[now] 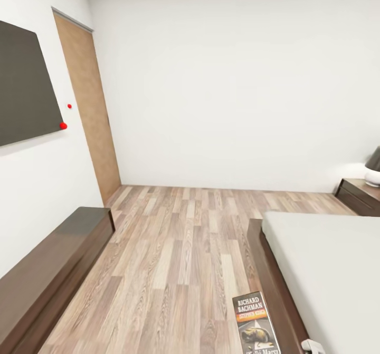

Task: In the bedroom, move the book from the bed onto either nightstand, and place the two sandals side by side next to the bed.

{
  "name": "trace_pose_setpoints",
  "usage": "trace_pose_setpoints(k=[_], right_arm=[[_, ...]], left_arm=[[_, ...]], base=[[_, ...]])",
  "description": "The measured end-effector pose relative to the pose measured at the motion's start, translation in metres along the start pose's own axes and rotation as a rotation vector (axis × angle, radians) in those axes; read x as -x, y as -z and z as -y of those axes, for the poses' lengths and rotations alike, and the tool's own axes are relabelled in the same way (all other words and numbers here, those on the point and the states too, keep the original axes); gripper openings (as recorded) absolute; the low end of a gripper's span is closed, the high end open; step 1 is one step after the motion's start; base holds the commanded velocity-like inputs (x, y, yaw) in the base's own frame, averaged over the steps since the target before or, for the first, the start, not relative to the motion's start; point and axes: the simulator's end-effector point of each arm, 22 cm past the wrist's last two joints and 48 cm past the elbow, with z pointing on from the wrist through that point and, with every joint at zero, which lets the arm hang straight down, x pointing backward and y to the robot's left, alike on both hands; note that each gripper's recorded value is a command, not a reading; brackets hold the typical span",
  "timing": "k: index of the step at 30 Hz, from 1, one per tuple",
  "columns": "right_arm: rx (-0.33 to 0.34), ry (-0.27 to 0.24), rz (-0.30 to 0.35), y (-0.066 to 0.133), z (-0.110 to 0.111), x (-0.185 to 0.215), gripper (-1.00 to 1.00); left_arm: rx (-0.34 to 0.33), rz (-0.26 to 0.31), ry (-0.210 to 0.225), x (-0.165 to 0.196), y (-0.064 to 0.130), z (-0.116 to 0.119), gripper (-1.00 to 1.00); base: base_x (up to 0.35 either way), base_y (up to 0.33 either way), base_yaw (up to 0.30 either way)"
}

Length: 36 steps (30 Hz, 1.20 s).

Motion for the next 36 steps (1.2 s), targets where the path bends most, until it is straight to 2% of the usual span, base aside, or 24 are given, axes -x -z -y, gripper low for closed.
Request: trace_pose_setpoints(k=[13,36], right_arm=[[0.002,0.001,0.001,0.0,-0.0005,0.0003,-1.0],[-0.004,0.0,0.001,0.0001,0.0009,-0.0002,-1.0]], left_arm=[[0.0,0.0,0.0,-0.0001,0.0,0.0001,1.0],[-0.002,0.001,0.002,0.0002,0.0003,0.0,1.0]], base=[[0.33,0.0,-0.109],[0.33,0.0,-0.003]])
